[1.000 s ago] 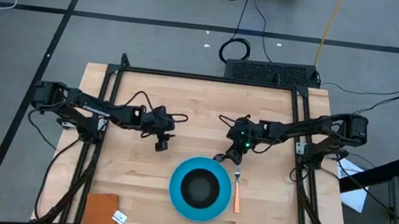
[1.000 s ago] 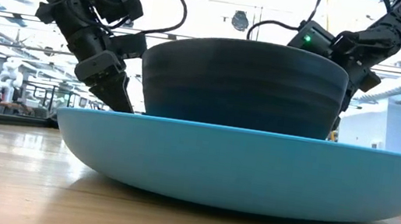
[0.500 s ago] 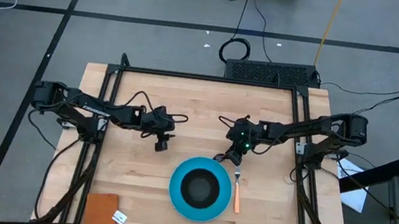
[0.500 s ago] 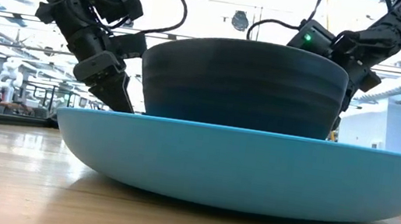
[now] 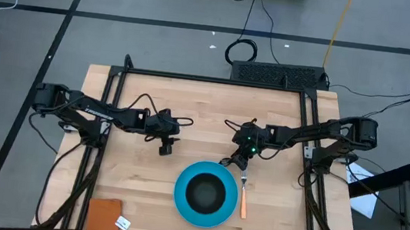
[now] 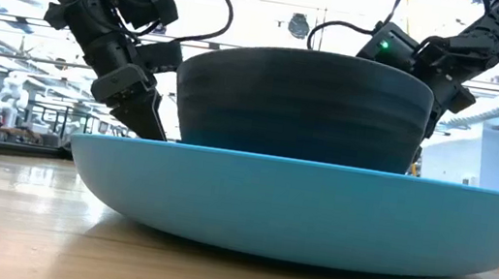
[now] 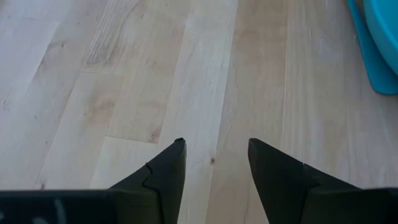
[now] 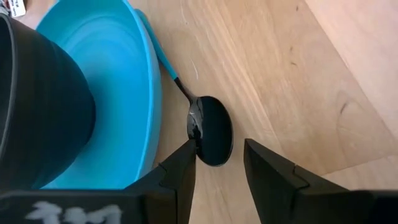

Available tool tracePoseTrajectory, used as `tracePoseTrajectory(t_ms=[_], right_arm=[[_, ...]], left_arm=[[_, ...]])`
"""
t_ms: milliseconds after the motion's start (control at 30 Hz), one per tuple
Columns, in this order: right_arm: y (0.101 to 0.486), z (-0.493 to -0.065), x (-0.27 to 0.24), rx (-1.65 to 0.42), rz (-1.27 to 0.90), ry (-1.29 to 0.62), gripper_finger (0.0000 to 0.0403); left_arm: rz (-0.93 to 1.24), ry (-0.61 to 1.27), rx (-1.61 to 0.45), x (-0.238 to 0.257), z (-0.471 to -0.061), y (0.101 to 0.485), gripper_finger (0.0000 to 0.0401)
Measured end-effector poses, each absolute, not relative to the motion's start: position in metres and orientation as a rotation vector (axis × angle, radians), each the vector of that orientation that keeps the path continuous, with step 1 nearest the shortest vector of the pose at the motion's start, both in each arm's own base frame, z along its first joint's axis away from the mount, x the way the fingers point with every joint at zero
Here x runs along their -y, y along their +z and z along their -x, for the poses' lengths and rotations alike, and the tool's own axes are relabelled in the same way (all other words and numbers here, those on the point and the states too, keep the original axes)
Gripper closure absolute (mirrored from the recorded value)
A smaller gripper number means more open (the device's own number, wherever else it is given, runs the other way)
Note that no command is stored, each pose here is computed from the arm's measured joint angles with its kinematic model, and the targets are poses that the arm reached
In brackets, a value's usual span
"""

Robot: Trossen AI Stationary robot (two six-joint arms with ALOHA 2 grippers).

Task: Set table place
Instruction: Put the blue spoon into the bowl

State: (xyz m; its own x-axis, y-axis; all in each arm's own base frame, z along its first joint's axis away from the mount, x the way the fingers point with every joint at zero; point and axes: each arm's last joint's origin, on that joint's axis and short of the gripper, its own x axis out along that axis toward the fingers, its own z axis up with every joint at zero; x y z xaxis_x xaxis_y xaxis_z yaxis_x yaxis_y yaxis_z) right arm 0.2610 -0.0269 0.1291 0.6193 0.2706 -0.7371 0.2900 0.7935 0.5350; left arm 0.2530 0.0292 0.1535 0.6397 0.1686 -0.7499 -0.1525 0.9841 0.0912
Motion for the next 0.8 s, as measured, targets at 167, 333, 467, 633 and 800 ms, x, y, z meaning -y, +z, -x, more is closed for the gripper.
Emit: tracePoseTrajectory(t_ms=[167, 333, 467, 633, 800], right_arm=[[0.1291, -0.2610, 0.0269, -0.923, -0.679, -0.012, 0.0279], [0.1256, -0.2629, 0.0232, -0.930, -0.671, 0.003, 0.0279], [0.1206, -0.2655, 0.0220, -0.935, -0.672, 0.008, 0.0279], [0.1195, -0.2660, 0.0222, -0.934, -0.672, 0.008, 0.0279], [0.1194, -0.2659, 0.0222, -0.935, -0.671, 0.008, 0.0279]], left_arm=[[-0.021, 0.184, -0.857, -0.0292, -0.2530, 0.1536, 0.0222], [-0.023, 0.186, -0.858, -0.0293, -0.2530, 0.1536, 0.0222], [-0.023, 0.186, -0.858, -0.0293, -0.2530, 0.1535, 0.0222], [-0.024, 0.186, -0.858, -0.0293, -0.2529, 0.1535, 0.0222], [-0.024, 0.185, -0.858, -0.0293, -0.2529, 0.1535, 0.0222]])
